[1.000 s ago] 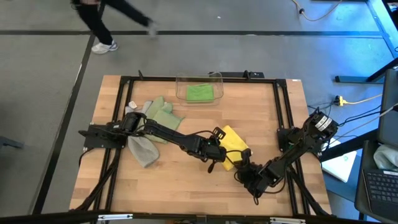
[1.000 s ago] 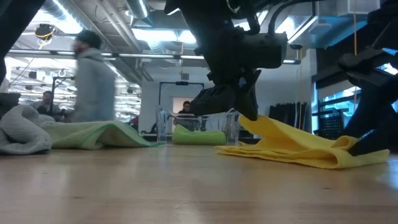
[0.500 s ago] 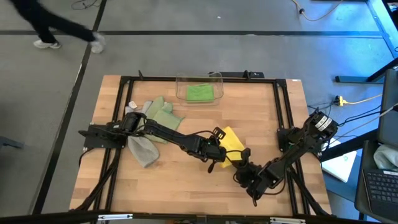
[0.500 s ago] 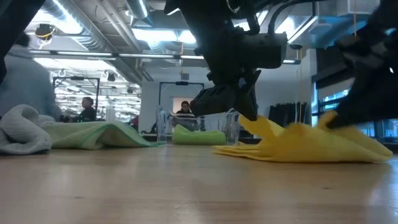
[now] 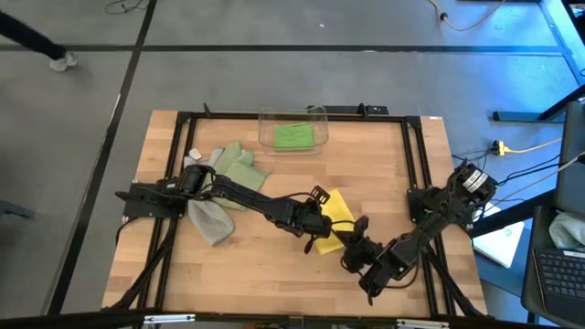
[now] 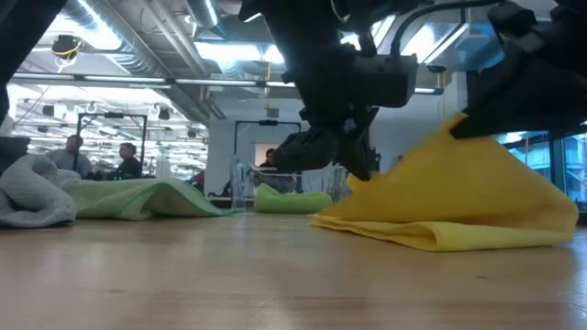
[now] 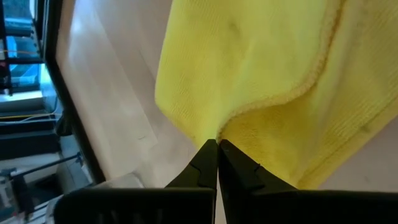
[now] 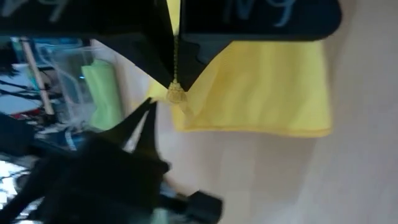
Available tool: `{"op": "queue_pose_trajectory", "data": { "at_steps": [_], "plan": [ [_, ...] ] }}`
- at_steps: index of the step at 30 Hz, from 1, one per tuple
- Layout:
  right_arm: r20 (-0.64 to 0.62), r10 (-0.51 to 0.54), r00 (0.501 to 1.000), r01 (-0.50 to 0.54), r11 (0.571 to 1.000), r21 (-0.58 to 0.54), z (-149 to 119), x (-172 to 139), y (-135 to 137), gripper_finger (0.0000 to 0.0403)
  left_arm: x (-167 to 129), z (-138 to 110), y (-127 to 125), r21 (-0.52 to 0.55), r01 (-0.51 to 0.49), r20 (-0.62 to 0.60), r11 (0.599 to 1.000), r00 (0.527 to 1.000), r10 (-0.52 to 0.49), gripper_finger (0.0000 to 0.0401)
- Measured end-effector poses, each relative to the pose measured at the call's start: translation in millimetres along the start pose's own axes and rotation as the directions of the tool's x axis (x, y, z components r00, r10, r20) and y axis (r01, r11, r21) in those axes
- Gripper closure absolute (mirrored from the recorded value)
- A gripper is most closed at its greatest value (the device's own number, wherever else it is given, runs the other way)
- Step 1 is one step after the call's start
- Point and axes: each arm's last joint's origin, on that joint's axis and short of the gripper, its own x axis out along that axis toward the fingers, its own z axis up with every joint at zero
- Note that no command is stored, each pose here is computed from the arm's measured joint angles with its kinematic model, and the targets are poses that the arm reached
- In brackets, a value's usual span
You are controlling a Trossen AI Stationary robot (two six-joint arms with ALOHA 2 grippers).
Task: Fold microfiber towels
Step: Fold the yellow microfiber cloth
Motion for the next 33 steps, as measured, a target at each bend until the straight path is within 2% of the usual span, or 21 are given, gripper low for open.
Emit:
{"op": "queue_pose_trajectory", "data": {
  "at_steps": [6,9,14,20,26,33],
  "plan": [
    [0.008,-0.054,0.999,0.053,0.998,0.033,2.7,5.2,-3.8,0.0394,0.3,-3.6,1.3,0.018,-0.058,-0.064,0.998,0.996,0.059,0.0401],
    [0.012,-0.039,0.999,0.038,0.999,0.033,3.8,5.2,-3.2,0.0397,0.2,-4.8,1.2,0.010,-0.071,-0.083,0.997,0.994,0.071,0.0401],
    [0.002,0.105,0.994,-0.105,0.994,0.022,6.6,6.5,0.7,0.0385,0.3,-5.2,-0.2,-0.014,-0.039,-0.072,0.999,0.997,0.038,0.0401],
    [-0.006,0.307,0.952,-0.306,0.951,0.043,11.6,14.2,2.3,0.0379,-1.2,-3.8,-3.0,-0.055,-0.011,-0.054,0.998,0.999,0.009,0.0401],
    [-0.001,0.372,0.928,-0.372,0.927,0.041,13.5,19.8,1.2,0.0378,-6.2,-4.5,-11.2,-0.058,0.014,-0.080,0.998,0.997,-0.019,0.0401],
    [-0.006,0.436,0.900,-0.435,0.899,0.048,3.5,23.9,4.9,0.0377,-10.0,-4.9,-20.6,-0.082,0.056,-0.089,0.995,0.994,-0.063,0.0401]
  ]
}}
